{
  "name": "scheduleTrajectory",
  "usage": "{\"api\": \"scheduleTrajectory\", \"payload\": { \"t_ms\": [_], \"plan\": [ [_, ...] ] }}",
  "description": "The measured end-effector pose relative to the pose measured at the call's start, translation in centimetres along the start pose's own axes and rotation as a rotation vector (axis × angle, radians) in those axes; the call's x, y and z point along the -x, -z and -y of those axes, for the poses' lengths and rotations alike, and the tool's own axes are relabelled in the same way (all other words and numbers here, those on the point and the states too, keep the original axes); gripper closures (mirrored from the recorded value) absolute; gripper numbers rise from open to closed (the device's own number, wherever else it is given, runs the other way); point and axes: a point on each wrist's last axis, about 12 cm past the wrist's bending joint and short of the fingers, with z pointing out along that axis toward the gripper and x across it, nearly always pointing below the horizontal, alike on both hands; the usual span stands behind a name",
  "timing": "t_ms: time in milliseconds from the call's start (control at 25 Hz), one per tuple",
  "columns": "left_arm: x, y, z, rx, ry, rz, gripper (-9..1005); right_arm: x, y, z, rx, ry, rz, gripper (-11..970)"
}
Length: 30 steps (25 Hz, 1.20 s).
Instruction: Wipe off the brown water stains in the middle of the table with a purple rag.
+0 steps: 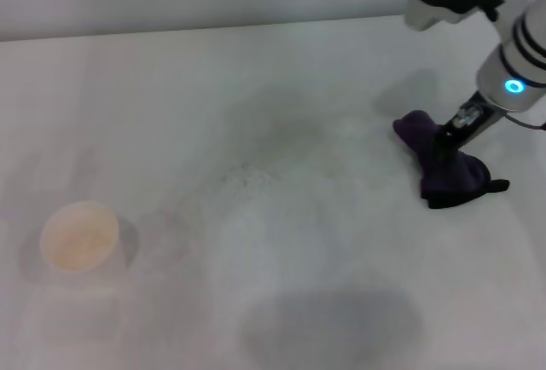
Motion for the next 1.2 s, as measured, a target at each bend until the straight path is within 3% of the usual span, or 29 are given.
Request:
{"api": "scheduleTrajectory", "payload": {
  "t_ms": [640, 760, 1040, 1200],
  "plan": [
    [0.0, -1.6, 0.3, -0.016, -0.001, 0.005, 104, -1.5, -0.1, 2.6, 0.057, -0.080, 0.070, 746],
    [-0.1, -1.9, 0.4, -0.017, -0.004, -0.004, 104, -1.8, 0.2, 3.6, 0.076, -0.103, 0.114, 692],
    [-0.1, -2.5, 0.6, -0.002, -0.029, -0.006, 104, -3.5, 1.2, 8.2, 0.073, -0.184, 0.363, 567],
    [-0.3, -3.0, 0.9, 0.019, -0.035, -0.011, 104, -5.3, 1.7, 10.9, 0.051, -0.203, 0.565, 565]
  ]
}}
